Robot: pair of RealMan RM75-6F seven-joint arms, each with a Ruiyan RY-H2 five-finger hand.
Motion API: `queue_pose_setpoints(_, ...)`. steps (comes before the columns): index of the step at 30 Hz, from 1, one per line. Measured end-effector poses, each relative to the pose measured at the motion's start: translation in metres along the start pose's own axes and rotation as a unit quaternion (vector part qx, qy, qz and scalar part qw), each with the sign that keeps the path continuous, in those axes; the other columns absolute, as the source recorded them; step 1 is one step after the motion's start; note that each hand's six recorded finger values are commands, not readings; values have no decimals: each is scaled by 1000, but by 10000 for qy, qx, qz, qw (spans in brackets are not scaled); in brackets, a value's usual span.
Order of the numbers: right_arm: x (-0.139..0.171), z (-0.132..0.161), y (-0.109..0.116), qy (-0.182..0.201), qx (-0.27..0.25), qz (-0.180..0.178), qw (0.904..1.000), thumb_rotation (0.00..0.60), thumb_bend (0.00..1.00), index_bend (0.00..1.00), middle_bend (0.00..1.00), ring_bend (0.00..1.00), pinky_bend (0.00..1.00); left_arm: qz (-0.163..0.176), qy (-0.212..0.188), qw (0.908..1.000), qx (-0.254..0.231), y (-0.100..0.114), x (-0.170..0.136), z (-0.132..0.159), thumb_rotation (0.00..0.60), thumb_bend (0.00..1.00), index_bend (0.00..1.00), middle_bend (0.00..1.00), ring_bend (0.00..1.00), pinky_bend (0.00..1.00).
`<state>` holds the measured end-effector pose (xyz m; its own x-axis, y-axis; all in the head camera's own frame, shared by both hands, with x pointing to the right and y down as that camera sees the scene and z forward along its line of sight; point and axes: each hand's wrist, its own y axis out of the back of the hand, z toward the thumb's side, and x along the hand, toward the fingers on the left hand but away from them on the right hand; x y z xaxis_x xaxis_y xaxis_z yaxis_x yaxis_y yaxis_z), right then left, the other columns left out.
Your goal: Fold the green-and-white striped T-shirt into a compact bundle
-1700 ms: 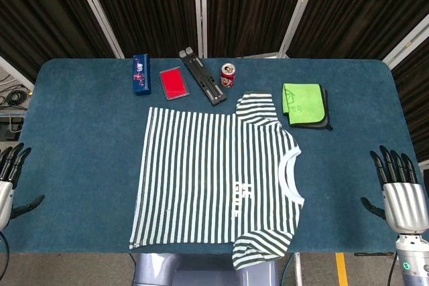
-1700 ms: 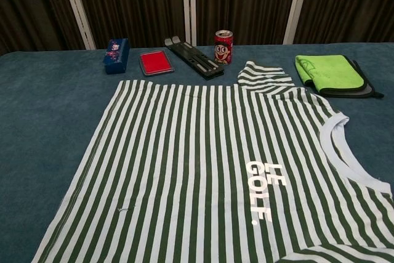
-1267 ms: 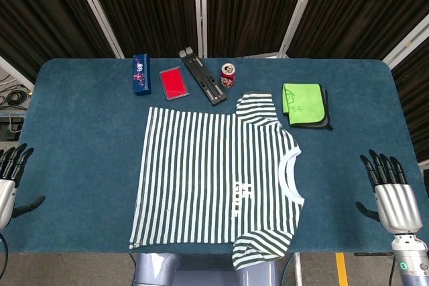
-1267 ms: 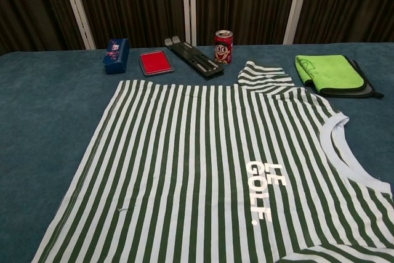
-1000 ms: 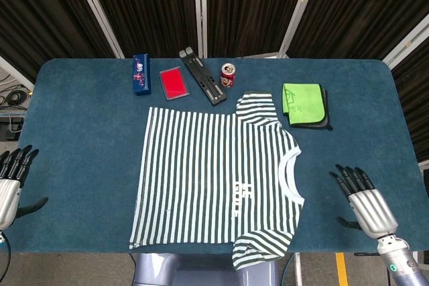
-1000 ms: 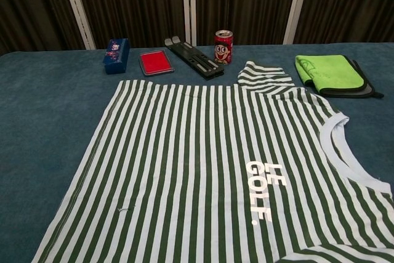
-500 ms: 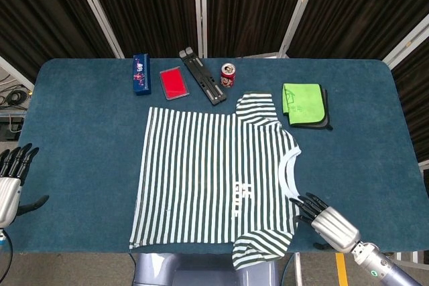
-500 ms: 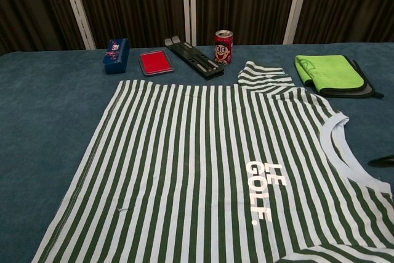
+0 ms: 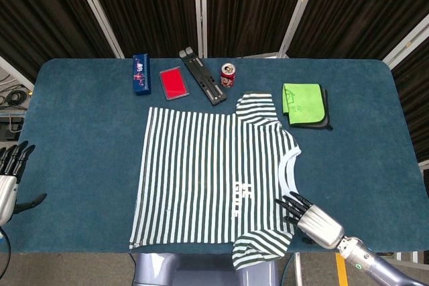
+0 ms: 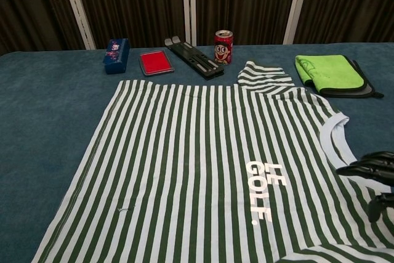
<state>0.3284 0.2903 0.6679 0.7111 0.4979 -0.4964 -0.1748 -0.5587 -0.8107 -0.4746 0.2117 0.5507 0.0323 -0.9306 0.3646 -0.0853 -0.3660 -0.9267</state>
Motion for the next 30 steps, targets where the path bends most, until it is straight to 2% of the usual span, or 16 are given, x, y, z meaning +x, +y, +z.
queue_pose_setpoints(10,-18,9,-10,187,16,-62,9998,600,16,401,12,0,0,26,43,10000,-56,2,1,-3,600,0,0,0,0,0)
queue_pose_setpoints(15,-28,13,-11,239,-98,-153,9995,600,169,411,17,0,0,14,56,10000,-59,2,2,-4,600,0,0,0,0,0)
queue_pose_setpoints(22,-32,10,-8,151,-242,-281,9992,600,245,419,21,0,0,12,68,10000,-62,2,2,-4,600,0,0,0,0,0)
queue_pose_setpoints(25,-32,7,-5,118,-291,-325,9990,600,278,469,21,0,0,-6,56,10000,-57,1,2,-4,600,0,0,0,0,0)
queue_pose_setpoints(30,-31,5,-5,93,-385,-292,9988,600,343,625,15,0,0,-65,8,9999,-79,-2,1,-2,600,0,0,0,0,0)
